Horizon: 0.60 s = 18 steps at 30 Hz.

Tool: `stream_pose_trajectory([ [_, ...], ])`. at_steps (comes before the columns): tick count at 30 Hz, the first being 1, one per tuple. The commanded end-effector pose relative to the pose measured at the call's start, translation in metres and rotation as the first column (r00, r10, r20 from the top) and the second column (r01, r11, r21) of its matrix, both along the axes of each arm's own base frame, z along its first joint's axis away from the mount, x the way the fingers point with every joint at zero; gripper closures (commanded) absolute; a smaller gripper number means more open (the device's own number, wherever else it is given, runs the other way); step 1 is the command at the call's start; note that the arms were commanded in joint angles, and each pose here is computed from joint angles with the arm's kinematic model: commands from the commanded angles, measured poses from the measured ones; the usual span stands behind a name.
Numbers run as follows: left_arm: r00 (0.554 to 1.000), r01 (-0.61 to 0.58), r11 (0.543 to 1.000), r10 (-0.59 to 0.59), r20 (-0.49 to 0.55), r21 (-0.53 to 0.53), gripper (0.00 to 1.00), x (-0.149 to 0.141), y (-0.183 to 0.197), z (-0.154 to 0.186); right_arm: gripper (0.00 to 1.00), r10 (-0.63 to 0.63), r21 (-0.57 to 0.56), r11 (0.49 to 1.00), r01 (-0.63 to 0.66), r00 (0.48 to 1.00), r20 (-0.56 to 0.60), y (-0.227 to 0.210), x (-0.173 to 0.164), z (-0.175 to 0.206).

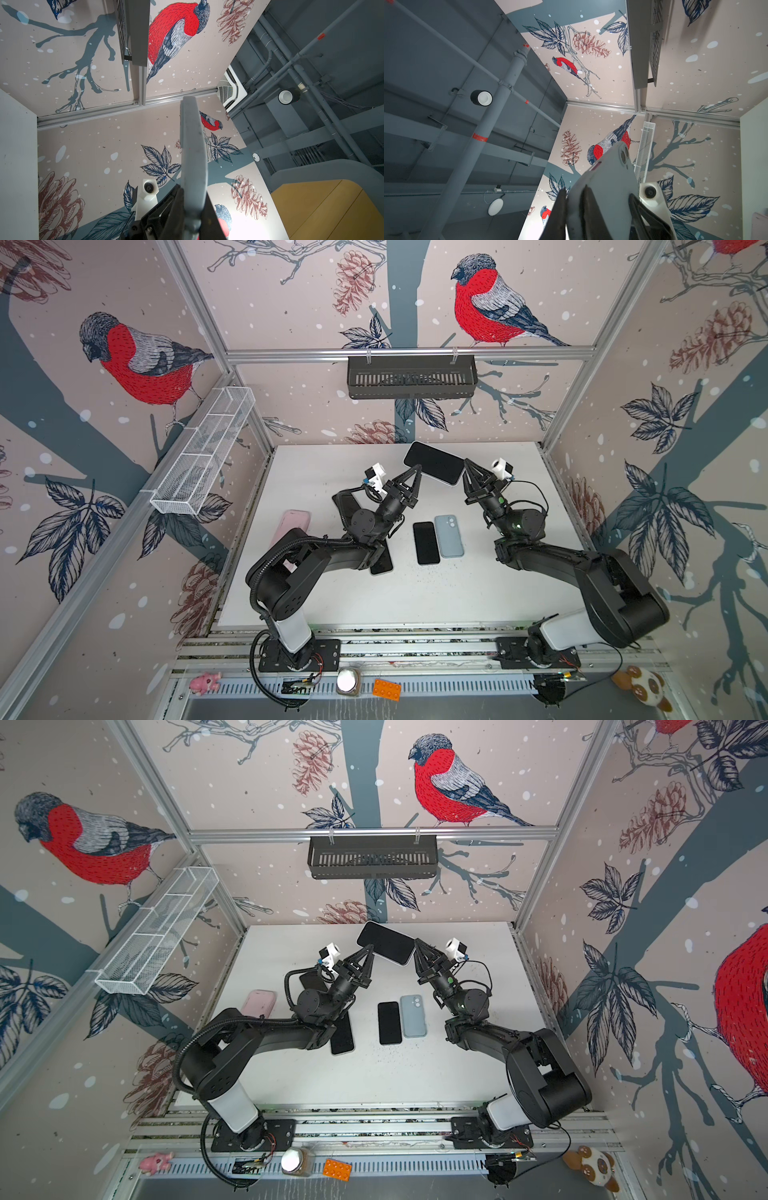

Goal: Take the phone out of the phone case
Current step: Remove the phone case from the phone.

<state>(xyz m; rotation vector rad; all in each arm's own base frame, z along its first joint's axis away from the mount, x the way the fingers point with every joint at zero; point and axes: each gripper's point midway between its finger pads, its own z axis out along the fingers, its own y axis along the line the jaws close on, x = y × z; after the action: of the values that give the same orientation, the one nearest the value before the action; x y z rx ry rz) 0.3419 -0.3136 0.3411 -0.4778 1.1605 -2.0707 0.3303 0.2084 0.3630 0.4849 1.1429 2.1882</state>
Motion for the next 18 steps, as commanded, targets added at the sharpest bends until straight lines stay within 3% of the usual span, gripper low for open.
stream_pose_trajectory([
  [1,0.977,0.118,0.988,-0.097,0.189,-0.104,1.0,-0.036,0.002,0.043,0.85,0.071,0.102,0.99,-0.097,0.97,0.233,-0.007,-0.043,0.048],
  [10,0.97,0.109,0.985,-0.075,0.233,-0.137,1.0,-0.034,0.002,0.06,0.86,0.078,0.142,0.984,-0.105,0.98,0.184,-0.006,-0.032,0.044],
  [18,0.973,0.117,0.983,-0.085,0.212,-0.141,1.0,-0.023,-0.008,0.062,0.84,0.093,0.189,0.973,-0.129,0.977,0.19,-0.005,-0.024,0.058],
])
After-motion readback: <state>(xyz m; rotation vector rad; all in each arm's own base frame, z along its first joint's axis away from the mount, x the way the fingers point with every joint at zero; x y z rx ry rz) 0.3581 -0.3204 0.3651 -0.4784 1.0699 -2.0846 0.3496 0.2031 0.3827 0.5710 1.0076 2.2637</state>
